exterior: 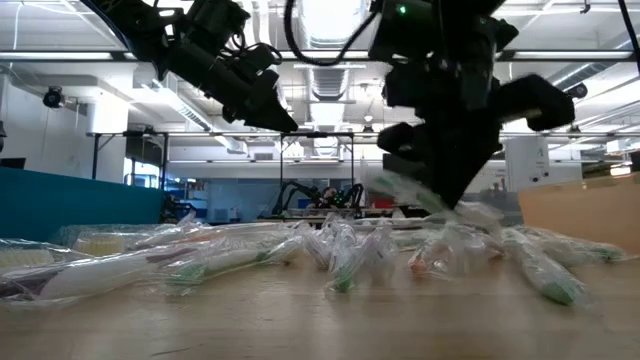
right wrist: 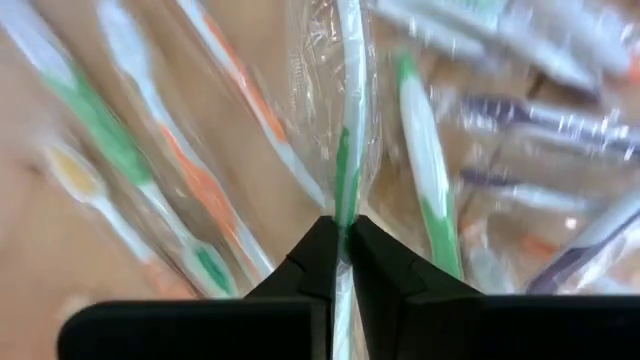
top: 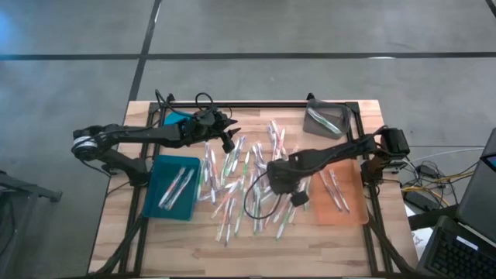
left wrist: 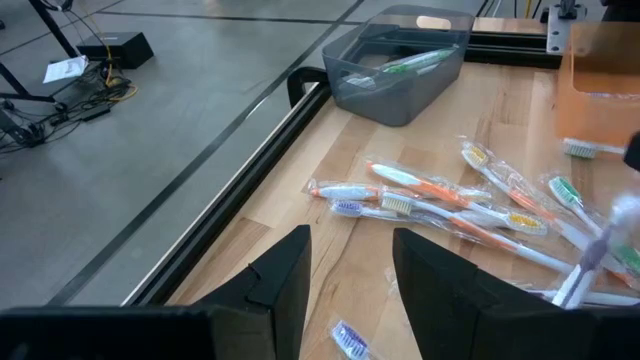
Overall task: Pick & Place Toothbrushes
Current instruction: Put the green toothbrush into the black bin
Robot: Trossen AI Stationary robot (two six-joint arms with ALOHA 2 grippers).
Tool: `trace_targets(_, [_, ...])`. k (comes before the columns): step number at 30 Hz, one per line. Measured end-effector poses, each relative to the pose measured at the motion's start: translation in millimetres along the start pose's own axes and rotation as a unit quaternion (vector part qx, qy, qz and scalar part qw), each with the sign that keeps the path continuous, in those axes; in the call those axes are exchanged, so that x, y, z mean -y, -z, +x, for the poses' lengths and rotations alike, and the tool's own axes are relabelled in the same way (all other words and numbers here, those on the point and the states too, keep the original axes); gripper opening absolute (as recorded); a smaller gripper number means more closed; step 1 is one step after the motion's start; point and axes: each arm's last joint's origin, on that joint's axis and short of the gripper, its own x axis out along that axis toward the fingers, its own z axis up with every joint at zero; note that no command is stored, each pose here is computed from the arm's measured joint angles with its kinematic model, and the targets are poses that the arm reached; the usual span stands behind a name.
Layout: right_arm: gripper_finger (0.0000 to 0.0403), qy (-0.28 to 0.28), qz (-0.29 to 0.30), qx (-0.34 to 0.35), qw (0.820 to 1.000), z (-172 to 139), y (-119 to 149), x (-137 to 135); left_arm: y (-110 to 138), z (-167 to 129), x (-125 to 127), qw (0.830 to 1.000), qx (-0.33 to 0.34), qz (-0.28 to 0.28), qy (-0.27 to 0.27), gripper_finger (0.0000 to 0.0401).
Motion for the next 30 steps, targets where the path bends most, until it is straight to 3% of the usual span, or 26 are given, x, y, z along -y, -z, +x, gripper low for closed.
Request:
trace_targets(9, [0.0018,-0.031,-0.007,0.054,0.998,-18.0,-20.4,2.0,0.0,0.0,0.0,1.0,0.0,0.0,0.0,0.0149])
trace_targets(17, [0.0018,-0.029,0.006,0.053,0.998,-43.8,-32.8,4.1,0.0,0.0,0.0,1.0,0.0,0.0,0.0,0.0149])
trace_targets(30, [0.0018,0.056,0.022,-0.01,0.998,-93.3,-41.5,12.5,0.1,0.0,0.0,1.0,0.0,0.0,0.0,0.0149])
